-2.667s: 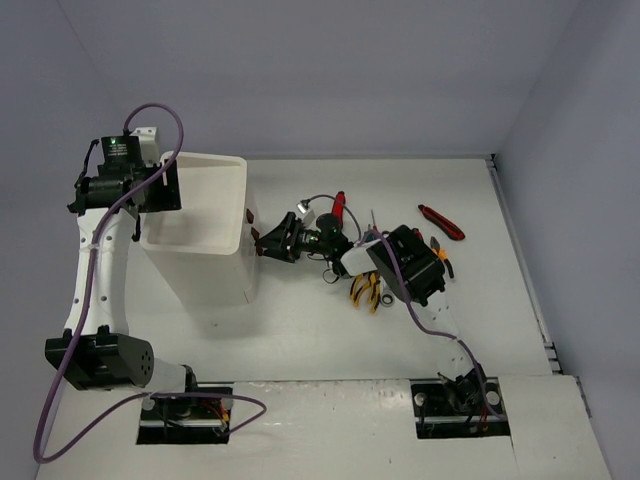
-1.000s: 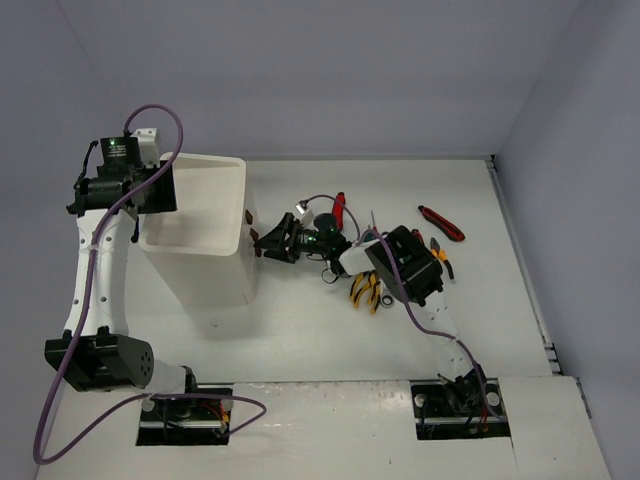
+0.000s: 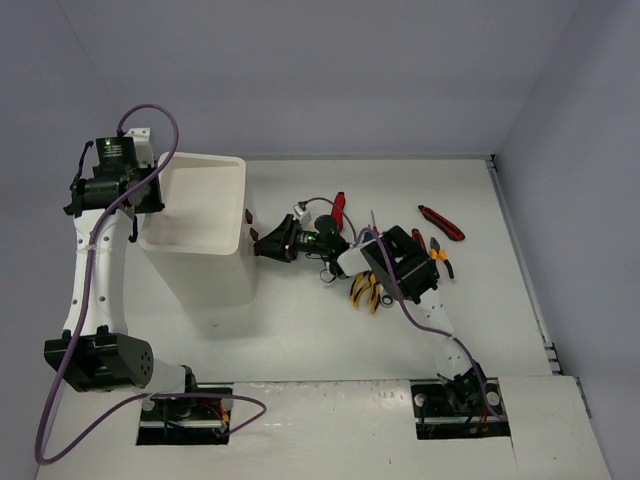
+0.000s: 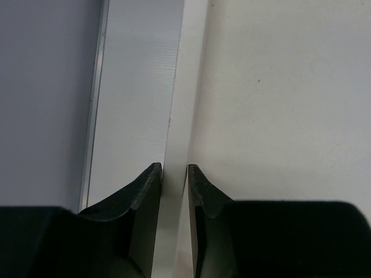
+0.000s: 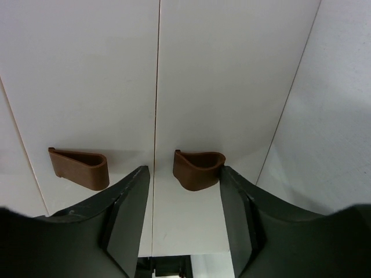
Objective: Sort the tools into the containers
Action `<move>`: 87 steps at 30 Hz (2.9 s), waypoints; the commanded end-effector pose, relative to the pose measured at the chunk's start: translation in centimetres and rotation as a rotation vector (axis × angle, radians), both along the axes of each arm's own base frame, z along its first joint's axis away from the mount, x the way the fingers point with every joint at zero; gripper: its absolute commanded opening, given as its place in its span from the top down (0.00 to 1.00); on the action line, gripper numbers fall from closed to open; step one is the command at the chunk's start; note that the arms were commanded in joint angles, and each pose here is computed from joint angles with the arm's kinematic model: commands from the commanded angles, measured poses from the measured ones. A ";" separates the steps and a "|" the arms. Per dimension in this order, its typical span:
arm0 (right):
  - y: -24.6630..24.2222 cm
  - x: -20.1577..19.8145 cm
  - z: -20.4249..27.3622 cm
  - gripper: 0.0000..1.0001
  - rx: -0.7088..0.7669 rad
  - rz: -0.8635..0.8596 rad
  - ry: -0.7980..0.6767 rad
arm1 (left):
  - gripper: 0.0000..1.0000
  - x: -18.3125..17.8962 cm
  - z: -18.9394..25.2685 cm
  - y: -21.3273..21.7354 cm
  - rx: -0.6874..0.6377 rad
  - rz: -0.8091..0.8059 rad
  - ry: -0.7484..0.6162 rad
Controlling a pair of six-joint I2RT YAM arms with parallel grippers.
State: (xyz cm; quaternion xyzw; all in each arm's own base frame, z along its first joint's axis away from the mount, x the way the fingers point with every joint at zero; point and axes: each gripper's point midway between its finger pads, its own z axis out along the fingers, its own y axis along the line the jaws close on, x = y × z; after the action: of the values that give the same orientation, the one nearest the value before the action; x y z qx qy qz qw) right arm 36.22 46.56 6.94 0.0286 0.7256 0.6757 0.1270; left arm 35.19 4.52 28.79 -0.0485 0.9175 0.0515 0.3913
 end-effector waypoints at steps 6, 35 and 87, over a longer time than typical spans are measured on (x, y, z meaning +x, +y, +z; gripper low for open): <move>1.7 -1.7 6.8 0.80 0.181 0.058 -0.216 | 0.86 0.7 0.2 -3.2 -0.104 -0.102 -0.032; -6.7 0.8 3.7 1.00 -0.110 -0.104 -0.268 | 1.00 1.2 -0.6 -1.4 -0.024 -0.053 -0.004; -31.1 -3.7 3.3 0.45 -1.223 -0.406 -0.343 | 0.29 -5.3 12.5 -3.6 -0.105 -0.054 -0.402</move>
State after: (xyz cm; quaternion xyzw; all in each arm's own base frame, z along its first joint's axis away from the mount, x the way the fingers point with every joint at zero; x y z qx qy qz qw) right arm 34.73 19.51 11.76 -0.0225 0.9073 0.1931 0.3728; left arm 31.81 2.47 38.60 -0.0484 0.8512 0.0189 0.5223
